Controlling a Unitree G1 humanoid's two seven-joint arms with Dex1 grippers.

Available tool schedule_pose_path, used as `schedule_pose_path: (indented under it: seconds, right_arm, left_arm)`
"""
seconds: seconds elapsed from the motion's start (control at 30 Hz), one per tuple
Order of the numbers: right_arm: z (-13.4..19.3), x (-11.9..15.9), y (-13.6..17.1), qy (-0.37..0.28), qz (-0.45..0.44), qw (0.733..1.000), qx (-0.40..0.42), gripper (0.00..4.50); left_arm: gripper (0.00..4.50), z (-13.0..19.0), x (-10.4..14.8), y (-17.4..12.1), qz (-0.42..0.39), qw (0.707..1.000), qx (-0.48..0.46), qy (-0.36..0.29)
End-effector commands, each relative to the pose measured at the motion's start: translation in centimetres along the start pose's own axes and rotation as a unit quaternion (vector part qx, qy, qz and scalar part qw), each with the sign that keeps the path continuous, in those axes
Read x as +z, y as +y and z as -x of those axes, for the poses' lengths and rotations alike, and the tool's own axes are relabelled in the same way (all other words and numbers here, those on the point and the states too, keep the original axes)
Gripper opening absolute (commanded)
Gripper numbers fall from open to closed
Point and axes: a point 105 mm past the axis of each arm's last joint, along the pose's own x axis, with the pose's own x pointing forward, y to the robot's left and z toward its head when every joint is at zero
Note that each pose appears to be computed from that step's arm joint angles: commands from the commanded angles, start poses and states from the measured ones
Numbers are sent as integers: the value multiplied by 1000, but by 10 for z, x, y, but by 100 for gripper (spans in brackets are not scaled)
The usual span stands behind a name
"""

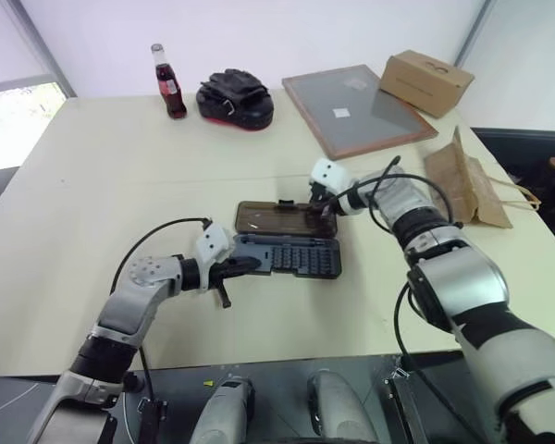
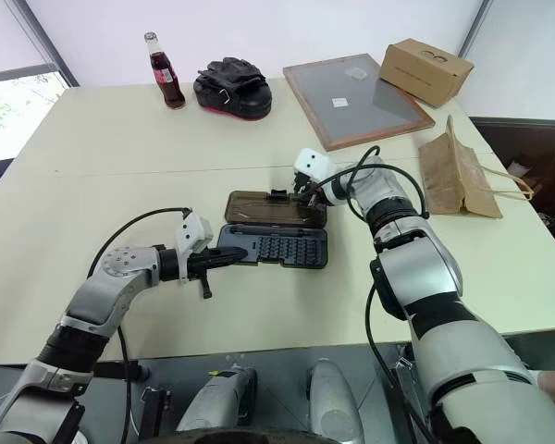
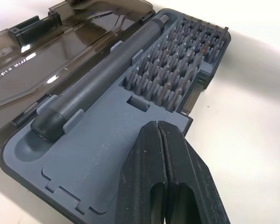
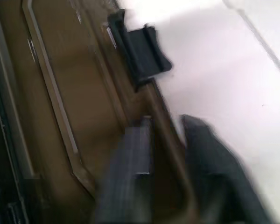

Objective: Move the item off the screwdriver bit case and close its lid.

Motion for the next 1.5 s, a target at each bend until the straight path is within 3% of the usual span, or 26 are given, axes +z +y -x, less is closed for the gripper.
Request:
schedule_pose_path:
  seconds: [0.03, 0.37, 0.47, 0.53, 0.57, 0.97, 1.3, 1.5]
  right_arm:
    - [-8, -12, 10, 29, -6, 999, 15, 180]
    - [-10, -16, 11, 43, -5, 999, 14, 180]
    - [-12, -21, 14, 53, 0, 998, 19, 96]
    - [-12, -24, 16, 59, 2, 998, 23, 5]
    - [-13, -25, 17, 61, 3, 998, 25, 1]
    - [-14, -26, 22, 70, 28, 996, 41, 1]
    - [1, 26, -7, 36, 227, 973, -32, 1]
    - [10, 60, -3, -27, 279, 959, -45, 1]
  left_arm:
    - [0, 4, 12, 4, -20, 1000, 12, -16]
    - [0, 5, 13, 5, -23, 999, 24, -18]
    - [0, 6, 14, 6, -24, 999, 28, -21]
    - [0, 6, 15, 6, -25, 999, 30, -22]
    - [0, 6, 16, 6, -26, 999, 31, -23]
    - [0, 12, 29, 14, -36, 997, 57, -42]
    - [0, 39, 79, 71, -4, 975, 178, -136]
    - [0, 65, 95, 114, 14, 950, 264, -169]
